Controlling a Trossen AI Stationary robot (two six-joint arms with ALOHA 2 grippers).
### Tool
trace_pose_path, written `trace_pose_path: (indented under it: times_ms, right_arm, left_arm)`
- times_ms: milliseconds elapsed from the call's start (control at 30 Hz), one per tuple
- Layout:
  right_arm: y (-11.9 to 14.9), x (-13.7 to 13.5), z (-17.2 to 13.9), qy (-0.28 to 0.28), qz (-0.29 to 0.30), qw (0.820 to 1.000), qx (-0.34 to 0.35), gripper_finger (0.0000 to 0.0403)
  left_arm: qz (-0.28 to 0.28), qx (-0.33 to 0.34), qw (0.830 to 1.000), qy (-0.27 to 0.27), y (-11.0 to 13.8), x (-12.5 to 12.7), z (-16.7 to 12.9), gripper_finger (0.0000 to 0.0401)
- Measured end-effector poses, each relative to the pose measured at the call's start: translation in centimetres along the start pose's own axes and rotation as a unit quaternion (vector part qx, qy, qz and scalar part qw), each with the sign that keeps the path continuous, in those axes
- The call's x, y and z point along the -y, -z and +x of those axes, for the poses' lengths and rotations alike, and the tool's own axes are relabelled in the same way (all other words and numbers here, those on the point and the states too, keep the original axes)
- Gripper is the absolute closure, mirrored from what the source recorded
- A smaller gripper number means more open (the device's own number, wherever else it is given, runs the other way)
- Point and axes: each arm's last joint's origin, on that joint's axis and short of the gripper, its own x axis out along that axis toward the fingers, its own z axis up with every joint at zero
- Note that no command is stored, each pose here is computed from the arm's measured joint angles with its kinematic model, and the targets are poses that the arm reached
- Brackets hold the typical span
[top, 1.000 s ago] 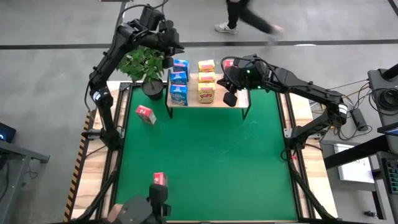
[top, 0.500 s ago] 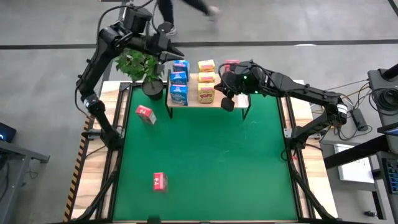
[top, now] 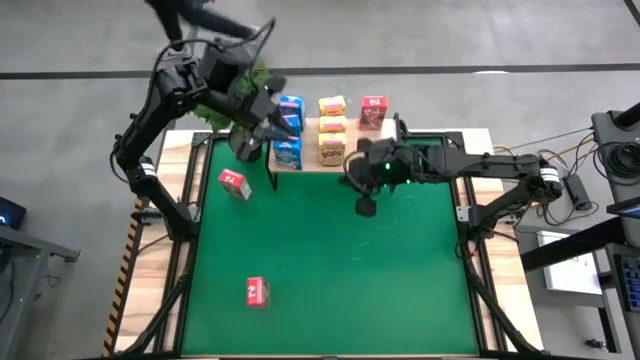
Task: Stack cereal on shelf
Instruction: Put the bottom red cereal box on the shelf
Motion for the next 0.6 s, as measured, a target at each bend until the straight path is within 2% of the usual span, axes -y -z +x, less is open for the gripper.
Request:
trace_pose_path:
  times_ms: [267, 333, 400, 500, 600]
  right_arm:
    - [2.3, -4.5, 0.8, -0.058, -0.023, 0.998, -0.029, 0.0394]
    - [3.0, -5.6, 0.9, -0.073, -0.03, 0.996, -0.037, 0.0394]
    - [3.6, -6.8, 1.0, -0.087, -0.033, 0.995, -0.039, 0.0394]
    - [4.1, -8.5, 0.9, -0.109, -0.04, 0.993, -0.032, 0.0394]
    - [4.6, -10.1, 0.7, -0.13, -0.056, 0.989, -0.031, 0.0394]
  left_arm:
    - [-0.091, -0.08, 0.992, -0.037, 0.0, 3.5, 4.2, 0.0398]
    - [-0.111, -0.09, 0.989, -0.041, 0.0, 5.1, 5.4, 0.0398]
    - [-0.13, -0.106, 0.983, -0.068, 0.2, 7.0, 6.2, 0.04]
    - [-0.163, -0.134, 0.97, -0.118, 0.6, 10.1, 7.5, 0.0401]
    - [-0.201, -0.155, 0.958, -0.132, 1.0, 13.8, 8.8, 0.0401]
